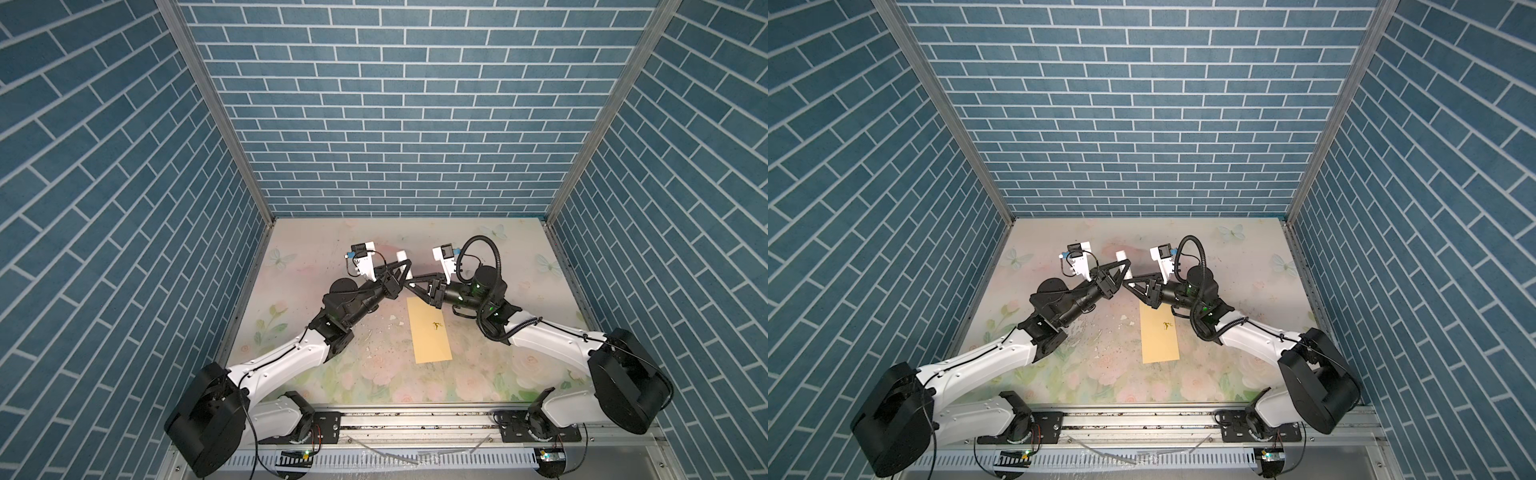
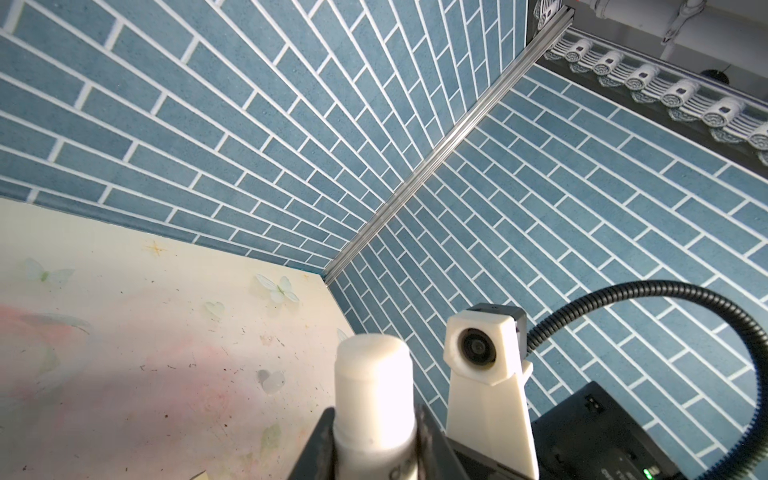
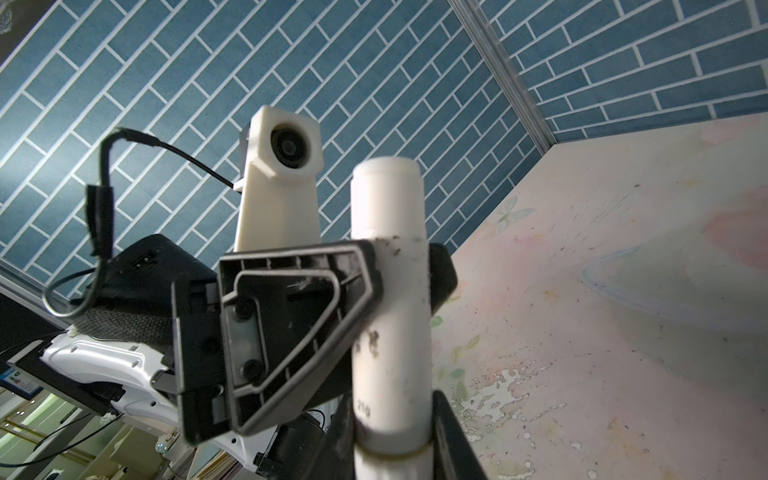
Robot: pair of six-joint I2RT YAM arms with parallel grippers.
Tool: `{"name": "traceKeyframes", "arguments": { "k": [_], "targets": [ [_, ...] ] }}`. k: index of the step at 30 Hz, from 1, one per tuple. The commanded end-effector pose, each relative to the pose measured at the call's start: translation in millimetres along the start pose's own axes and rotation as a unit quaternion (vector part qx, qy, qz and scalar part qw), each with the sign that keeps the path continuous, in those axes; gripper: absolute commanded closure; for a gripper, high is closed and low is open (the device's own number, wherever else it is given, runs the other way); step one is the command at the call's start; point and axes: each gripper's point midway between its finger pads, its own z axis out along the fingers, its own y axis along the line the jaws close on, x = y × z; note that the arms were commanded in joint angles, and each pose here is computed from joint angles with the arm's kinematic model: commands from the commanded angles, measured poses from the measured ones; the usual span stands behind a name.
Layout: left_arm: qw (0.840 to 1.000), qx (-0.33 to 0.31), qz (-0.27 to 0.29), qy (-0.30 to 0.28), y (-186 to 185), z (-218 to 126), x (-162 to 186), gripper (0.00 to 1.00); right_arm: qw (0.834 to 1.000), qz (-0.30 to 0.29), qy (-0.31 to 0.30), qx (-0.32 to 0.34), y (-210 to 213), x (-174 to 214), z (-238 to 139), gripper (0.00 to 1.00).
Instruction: Place the letter into the envelope and seal it
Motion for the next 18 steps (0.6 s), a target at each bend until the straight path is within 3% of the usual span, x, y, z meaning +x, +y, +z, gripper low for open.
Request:
{"name": "traceKeyframes", "arguments": {
  "k": [1, 14, 18],
  "targets": [
    [0.999, 0.019, 0.027, 0.012, -10.6, -3.4, 2.4, 0.63, 0.999, -0.045, 0.009, -0.005, 17.0, -9.8, -1.8, 1.0],
    [0.999, 0.032, 0.013, 0.03, -12.8, 1.9, 9.5, 0.76, 0.998, -0.059, 0.019, 0.0, 18.6, -8.0, -4.5, 1.0],
    [0.999, 0.031, 0.012, 0.029, -11.5, 2.4, 9.8, 0.94, 0.998, -0.061, 0.021, 0.008, 16.9, -7.9, -5.0, 1.0]
  ]
}}
